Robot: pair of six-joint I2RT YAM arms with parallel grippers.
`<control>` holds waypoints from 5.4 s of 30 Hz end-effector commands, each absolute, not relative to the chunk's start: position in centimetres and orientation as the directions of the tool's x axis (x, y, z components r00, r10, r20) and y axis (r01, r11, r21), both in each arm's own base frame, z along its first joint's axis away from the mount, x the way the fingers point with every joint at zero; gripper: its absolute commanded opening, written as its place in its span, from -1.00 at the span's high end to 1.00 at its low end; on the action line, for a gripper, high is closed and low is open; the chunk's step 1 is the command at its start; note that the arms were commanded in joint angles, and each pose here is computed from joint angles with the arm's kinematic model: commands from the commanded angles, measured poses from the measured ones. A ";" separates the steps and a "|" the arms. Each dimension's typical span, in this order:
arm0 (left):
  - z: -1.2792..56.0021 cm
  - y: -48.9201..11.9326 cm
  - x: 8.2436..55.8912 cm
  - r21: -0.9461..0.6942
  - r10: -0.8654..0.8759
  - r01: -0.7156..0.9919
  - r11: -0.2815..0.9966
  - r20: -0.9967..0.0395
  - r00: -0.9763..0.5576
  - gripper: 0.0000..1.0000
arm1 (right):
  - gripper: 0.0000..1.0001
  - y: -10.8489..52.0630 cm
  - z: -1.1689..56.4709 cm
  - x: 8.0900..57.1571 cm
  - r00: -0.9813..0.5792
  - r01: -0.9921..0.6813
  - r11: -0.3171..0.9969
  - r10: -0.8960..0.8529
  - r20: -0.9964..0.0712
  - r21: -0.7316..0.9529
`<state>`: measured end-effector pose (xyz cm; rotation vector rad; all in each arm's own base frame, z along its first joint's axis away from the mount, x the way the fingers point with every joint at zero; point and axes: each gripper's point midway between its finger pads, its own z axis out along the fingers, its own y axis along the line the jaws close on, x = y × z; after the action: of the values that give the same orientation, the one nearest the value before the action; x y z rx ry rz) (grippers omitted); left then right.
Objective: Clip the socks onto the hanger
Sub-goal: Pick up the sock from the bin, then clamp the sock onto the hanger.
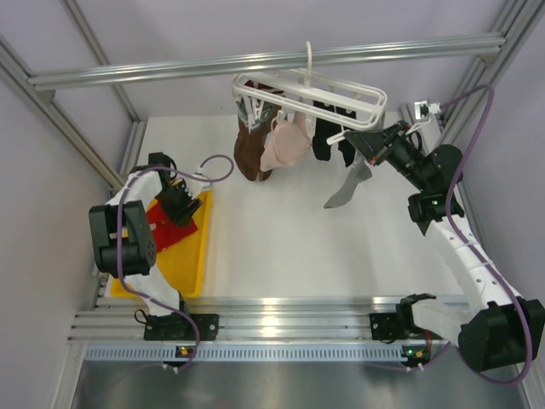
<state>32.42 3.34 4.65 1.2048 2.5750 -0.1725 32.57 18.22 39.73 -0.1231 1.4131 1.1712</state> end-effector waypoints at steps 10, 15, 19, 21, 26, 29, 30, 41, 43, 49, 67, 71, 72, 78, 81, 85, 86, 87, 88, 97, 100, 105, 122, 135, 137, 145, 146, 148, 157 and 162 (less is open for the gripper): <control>0.0 3.6 32.6 -0.004 0.759 0.795 0.607 -0.293 -0.581 0.20 | 1.00 18.2 40.2 31.9 -0.258 -0.701 0.480 0.519 -0.815 0.528; 2.6 1.9 31.2 -0.033 0.752 0.815 0.578 -0.366 -0.548 0.85 | 1.00 18.1 40.2 31.8 -0.248 -0.700 0.490 0.515 -0.820 0.520; 6.1 1.2 30.7 -0.027 0.707 0.790 0.613 -0.429 -0.563 1.00 | 1.00 17.9 40.5 31.8 -0.231 -0.704 0.502 0.508 -0.830 0.503; 9.6 0.3 31.2 -0.011 0.659 0.776 0.631 -0.520 -0.544 1.00 | 1.00 17.8 40.9 31.8 -0.218 -0.707 0.506 0.509 -0.833 0.494; 18.3 -1.7 31.4 0.064 0.559 0.765 0.641 -0.721 -0.409 1.00 | 1.00 17.9 41.3 32.0 -0.213 -0.711 0.506 0.508 -0.835 0.489; 22.1 -2.8 31.7 0.137 0.513 0.743 0.655 -0.803 -0.304 1.00 | 1.00 18.0 41.4 32.0 -0.211 -0.716 0.504 0.504 -0.838 0.483; 22.9 -2.9 31.7 0.153 0.508 0.738 0.657 -0.813 -0.284 1.00 | 1.00 17.9 41.5 32.1 -0.208 -0.716 0.506 0.503 -0.839 0.481; 32.6 -10.0 31.0 0.164 0.321 0.798 0.580 -0.946 -0.038 1.00 | 1.00 18.2 41.6 32.1 -0.216 -0.725 0.487 0.511 -0.832 0.487; 35.0 -13.8 29.9 0.270 0.279 0.808 0.524 -0.951 0.136 1.00 | 1.00 18.3 41.9 32.0 -0.212 -0.733 0.478 0.514 -0.831 0.483; 35.3 -21.7 27.0 0.414 0.178 0.832 0.369 -0.910 0.374 1.00 | 1.00 18.5 42.3 31.8 -0.204 -0.753 0.463 0.513 -0.834 0.468; 34.0 -34.2 27.2 0.662 0.088 0.699 0.271 -0.740 0.667 1.00 | 1.00 20.1 41.0 30.5 -0.238 -0.797 0.418 0.444 -0.864 0.435; 34.7 -35.9 27.6 0.675 0.074 0.688 0.266 -0.726 0.683 1.00 | 1.00 20.4 40.7 30.8 -0.246 -0.791 0.423 0.441 -0.863 0.442; 34.6 -36.5 27.4 0.674 0.072 0.692 0.260 -0.728 0.682 1.00 | 1.00 20.3 40.7 31.0 -0.247 -0.787 0.427 0.443 -0.862 0.445; 35.1 -39.0 27.1 0.702 0.084 0.673 0.234 -0.704 0.705 1.00 | 1.00 20.5 41.0 31.2 -0.247 -0.782 0.430 0.452 -0.857 0.452; 35.5 -40.0 27.1 0.695 0.093 0.682 0.229 -0.713 0.695 1.00 | 1.00 20.8 41.0 30.9 -0.247 -0.794 0.416 0.443 -0.862 0.442; 36.0 -40.0 28.0 0.679 0.128 0.689 0.253 -0.729 0.672 1.00 | 1.00 20.6 41.1 30.6 -0.233 -0.792 0.436 0.431 -0.871 0.428; 35.9 -39.8 28.4 0.678 0.151 0.685 0.268 -0.732 0.665 1.00 | 1.00 20.5 41.2 30.7 -0.213 -0.792 0.452 0.425 -0.880 0.410; 35.8 -39.6 28.7 0.683 0.171 0.679 0.271 -0.728 0.664 1.00 | 1.00 20.4 40.9 30.8 -0.219 -0.784 0.461 0.420 -0.881 0.415; 35.5 -39.4 28.8 0.682 0.194 0.683 0.261 -0.730 0.655 1.00 | 1.00 20.4 41.0 30.6 -0.212 -0.786 0.464 0.417 -0.884 0.408; 34.4 -36.6 31.0 0.731 0.352 0.634 0.251 -0.679 0.644 1.00 | 1.00 19.9 41.1 30.7 -0.184 -0.776 0.515 0.367 -0.912 0.364; 34.8 -35.8 32.5 0.745 0.376 0.620 0.246 -0.663 0.648 1.00 | 1.00 19.8 41.1 30.8 -0.178 -0.775 0.523 0.357 -0.917 0.354; 36.1 -35.4 34.4 0.786 0.401 0.570 0.239 -0.615 0.679 1.00 | 1.00 19.7 40.9 31.1 -0.174 -0.767 0.540 0.344 -0.923 0.346; 35.9 -36.7 35.9 0.836 0.417 0.532 0.137 -0.536 0.734 1.00 | 1.00 19.2 40.9 31.2 -0.145 -0.753 0.577 0.325 -0.935 0.317; 36.3 -37.3 36.2 0.844 0.411 0.520 0.128 -0.523 0.747 1.00 | 1.00 19.3 40.5 31.4 -0.153 -0.752 0.574 0.325 -0.933 0.323; 36.5 -37.3 36.2 0.845 0.409 0.520 0.128 -0.523 0.748 1.00 | 1.00 19.4 40.4 31.5 -0.159 -0.753 0.570 0.326 -0.932 0.328; 36.5 -37.6 36.3 0.847 0.403 0.518 0.123 -0.519 0.753 1.00 | 1.00 19.4 40.2 31.8 -0.167 -0.748 0.574 0.324 -0.931 0.334; 36.5 -37.6 36.3 0.846 0.404 0.519 0.124 -0.520 0.752 1.00 | 1.00 19.4 40.1 32.0 -0.169 -0.744 0.578 0.323 -0.931 0.335; 36.8 -37.5 36.3 0.848 0.402 0.514 0.127 -0.518 0.755 1.00 | 1.00 19.4 39.8 32.1 -0.176 -0.739 0.582 0.317 -0.932 0.338; 37.4 -37.7 36.3 0.855 0.395 0.504 0.124 -0.508 0.765 1.00 | 1.00 19.5 39.6 32.5 -0.183 -0.731 0.592 0.310 -0.933 0.340; 38.0 -37.9 36.1 0.858 0.385 0.498 0.127 -0.505 0.772 1.00 | 1.00 19.4 39.5 32.7 -0.181 -0.722 0.604 0.305 -0.935 0.337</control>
<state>36.34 -37.42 35.40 1.5139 0.8264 -0.0994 33.04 18.64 39.73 -0.3329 1.4510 0.9497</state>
